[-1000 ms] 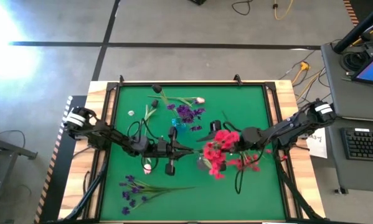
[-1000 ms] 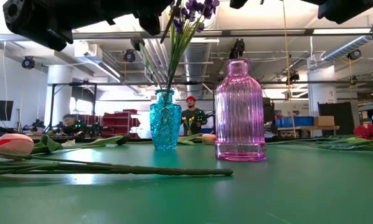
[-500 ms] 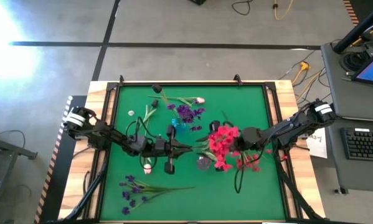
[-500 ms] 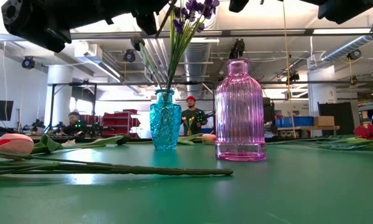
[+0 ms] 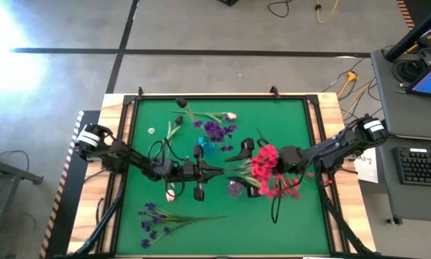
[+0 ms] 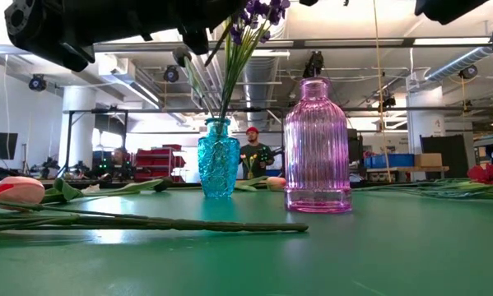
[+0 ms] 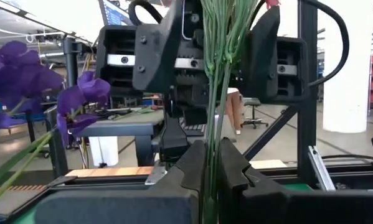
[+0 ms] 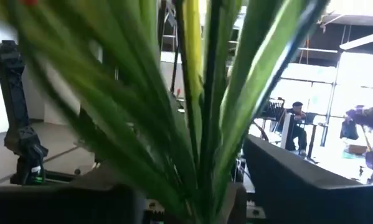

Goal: Sort flowers into vase by color
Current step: Put the left pink flowers into the purple vase

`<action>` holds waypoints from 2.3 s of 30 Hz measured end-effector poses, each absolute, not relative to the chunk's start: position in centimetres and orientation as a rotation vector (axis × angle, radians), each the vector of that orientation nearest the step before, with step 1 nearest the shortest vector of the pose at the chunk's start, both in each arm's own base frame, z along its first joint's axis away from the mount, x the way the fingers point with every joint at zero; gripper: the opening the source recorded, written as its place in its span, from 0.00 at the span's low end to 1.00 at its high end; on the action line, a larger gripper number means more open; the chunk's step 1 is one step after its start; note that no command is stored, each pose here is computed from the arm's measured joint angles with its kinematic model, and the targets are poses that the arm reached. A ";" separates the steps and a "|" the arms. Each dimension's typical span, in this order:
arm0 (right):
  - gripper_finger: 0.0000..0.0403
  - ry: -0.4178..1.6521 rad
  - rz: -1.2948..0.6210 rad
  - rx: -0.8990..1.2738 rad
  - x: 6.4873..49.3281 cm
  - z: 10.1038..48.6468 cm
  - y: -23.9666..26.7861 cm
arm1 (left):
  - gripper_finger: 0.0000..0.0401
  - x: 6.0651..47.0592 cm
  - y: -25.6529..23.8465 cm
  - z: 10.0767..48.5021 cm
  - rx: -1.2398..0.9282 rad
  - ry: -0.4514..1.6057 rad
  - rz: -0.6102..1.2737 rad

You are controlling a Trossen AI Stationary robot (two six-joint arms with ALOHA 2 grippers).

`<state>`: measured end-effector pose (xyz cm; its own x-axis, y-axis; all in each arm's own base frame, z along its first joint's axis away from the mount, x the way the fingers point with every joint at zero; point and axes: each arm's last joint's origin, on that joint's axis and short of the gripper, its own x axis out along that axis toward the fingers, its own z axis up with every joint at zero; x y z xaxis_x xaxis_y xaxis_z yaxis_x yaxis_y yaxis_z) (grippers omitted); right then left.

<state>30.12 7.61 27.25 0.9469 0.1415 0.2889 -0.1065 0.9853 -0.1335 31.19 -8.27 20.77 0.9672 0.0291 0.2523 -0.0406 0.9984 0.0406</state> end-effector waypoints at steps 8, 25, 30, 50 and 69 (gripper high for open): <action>0.16 -0.225 0.136 -0.087 30.7 27.4 7.7 | 0.03 31.2 -8.2 20.8 0.004 -0.254 0.048; 0.05 0.037 0.152 0.046 27.9 29.3 7.0 | 0.57 29.9 -8.9 21.7 -0.056 -0.043 0.009; 0.05 0.121 0.148 0.070 26.5 30.4 6.7 | 0.58 28.7 -8.6 23.0 -0.048 0.025 0.010; 0.05 0.200 0.144 -0.065 26.6 29.5 6.7 | 0.58 25.8 -7.7 25.6 -0.097 0.104 0.014; 0.29 0.294 0.140 -0.083 27.4 27.8 6.9 | 0.58 25.1 -7.4 25.9 -0.083 0.200 0.022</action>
<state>27.37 6.85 27.84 0.9474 0.1253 -0.2943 -0.1496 0.9868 -0.0613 25.10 -7.44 25.95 0.9798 0.0139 -0.1995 -0.0304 0.9963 -0.0798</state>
